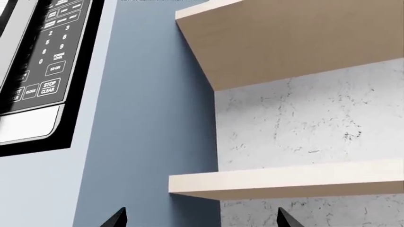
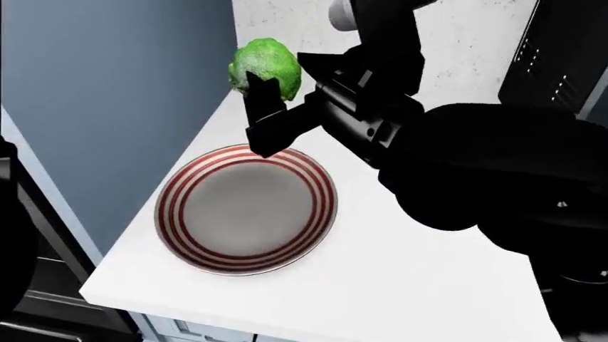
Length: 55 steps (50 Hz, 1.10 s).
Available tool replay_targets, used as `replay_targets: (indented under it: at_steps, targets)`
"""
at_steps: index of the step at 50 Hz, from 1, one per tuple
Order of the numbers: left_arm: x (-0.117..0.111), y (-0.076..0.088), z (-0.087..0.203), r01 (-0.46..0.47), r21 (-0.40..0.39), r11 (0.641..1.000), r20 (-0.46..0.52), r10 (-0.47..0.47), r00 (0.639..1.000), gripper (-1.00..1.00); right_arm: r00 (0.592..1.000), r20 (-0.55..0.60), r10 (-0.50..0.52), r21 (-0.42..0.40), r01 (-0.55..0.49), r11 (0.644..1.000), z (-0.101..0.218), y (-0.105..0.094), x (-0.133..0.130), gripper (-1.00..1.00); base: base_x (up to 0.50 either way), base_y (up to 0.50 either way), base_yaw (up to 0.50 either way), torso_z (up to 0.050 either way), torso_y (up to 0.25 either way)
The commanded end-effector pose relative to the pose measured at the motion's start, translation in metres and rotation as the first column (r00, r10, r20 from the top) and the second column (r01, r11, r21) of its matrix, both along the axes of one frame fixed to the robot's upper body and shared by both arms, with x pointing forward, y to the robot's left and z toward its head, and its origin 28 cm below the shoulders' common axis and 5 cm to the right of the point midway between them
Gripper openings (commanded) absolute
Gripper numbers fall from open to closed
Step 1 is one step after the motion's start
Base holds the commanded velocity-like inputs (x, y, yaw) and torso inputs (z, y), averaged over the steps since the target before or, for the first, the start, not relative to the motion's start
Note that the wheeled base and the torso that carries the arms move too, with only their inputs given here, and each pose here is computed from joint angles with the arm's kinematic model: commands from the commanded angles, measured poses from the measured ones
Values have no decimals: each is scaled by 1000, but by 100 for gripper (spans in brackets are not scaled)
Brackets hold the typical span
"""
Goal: Pick the broccoli from the top rack in the oven and place it on the plate on the counter.
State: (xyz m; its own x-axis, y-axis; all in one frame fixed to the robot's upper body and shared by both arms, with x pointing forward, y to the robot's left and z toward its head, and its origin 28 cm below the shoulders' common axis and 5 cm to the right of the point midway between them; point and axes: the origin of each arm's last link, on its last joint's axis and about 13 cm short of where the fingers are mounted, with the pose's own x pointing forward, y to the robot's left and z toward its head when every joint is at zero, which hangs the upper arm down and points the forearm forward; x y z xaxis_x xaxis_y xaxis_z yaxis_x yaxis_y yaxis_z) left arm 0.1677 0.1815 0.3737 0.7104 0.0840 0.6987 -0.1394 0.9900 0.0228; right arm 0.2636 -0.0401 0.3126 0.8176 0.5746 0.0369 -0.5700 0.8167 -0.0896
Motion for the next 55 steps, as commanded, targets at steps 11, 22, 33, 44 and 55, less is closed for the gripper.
replay_targets:
  at_steps: [11,22,33,44,55]
  targets:
    - [-2,0,1,-2,1,1000,2,2,1000,100,999,-53,-11,-43,9,999,-28,5,29,-100,0,0,0,1,0]
    - [-1,-1,0,-1,1,1000,0,1,1000,100,997,-75,2,-61,-7,998,-37,8,28,-100,0,0,0,0,1]
    - [-1,0,0,-3,4,1000,0,3,1000,100,995,-103,6,-73,-14,997,-46,10,32,-100,0,0,0,0,0]
    - [0,-1,0,1,5,1000,-1,-1,1000,100,994,-108,-2,-74,-6,997,-46,5,26,-100,0,0,0,0,0]
    - [1,-1,-2,1,3,1000,-5,-1,1000,100,992,-129,4,-87,-15,996,-55,5,25,-100,0,0,0,0,1]
